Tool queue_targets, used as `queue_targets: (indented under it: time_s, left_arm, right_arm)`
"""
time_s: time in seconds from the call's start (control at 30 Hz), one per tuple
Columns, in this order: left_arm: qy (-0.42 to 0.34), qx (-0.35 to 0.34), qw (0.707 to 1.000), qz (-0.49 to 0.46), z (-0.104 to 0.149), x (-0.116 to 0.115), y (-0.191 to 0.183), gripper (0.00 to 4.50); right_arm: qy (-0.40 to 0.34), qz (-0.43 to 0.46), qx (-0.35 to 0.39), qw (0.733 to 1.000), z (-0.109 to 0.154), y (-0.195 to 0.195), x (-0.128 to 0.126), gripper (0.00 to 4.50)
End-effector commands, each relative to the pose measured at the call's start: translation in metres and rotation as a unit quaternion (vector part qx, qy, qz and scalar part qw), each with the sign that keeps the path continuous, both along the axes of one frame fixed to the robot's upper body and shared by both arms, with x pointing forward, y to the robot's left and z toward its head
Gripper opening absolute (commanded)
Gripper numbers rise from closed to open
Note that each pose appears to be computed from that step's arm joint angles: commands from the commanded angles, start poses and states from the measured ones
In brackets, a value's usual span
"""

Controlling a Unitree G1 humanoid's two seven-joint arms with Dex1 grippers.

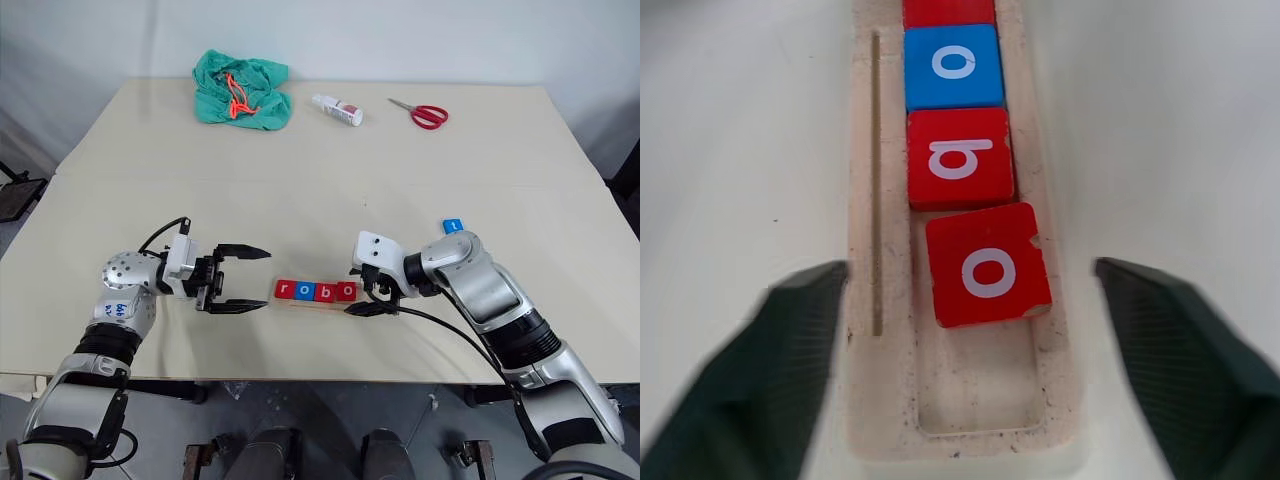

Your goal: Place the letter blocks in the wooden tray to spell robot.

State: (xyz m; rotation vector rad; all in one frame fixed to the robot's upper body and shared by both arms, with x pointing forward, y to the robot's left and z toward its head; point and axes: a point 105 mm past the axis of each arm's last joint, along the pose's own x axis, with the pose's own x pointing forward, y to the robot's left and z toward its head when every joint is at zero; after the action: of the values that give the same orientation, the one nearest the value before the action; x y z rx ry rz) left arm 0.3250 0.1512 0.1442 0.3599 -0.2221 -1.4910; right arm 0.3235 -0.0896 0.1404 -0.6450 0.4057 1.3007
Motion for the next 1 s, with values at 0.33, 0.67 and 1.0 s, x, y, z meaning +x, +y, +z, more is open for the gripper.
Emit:
queue_targets:
  time_s: [0.33,0.67,1.0]
  left_arm:
    - [-0.019,0.012,0.999,-0.048,0.006,-0.005,-0.002,4.50]
    - [-0.020,0.010,0.999,-0.044,0.006,-0.005,-0.001,4.50]
    - [-0.022,0.008,0.999,-0.039,0.006,-0.006,0.001,4.50]
  right_arm:
    - [-0.048,-0.042,0.057,0.996,0.032,0.002,0.017,4.48]
    - [-0.072,-0.075,0.047,0.993,0.032,-0.003,0.042,2.09]
    - [-0.049,-0.053,0.030,0.997,0.013,0.009,0.033,0.01]
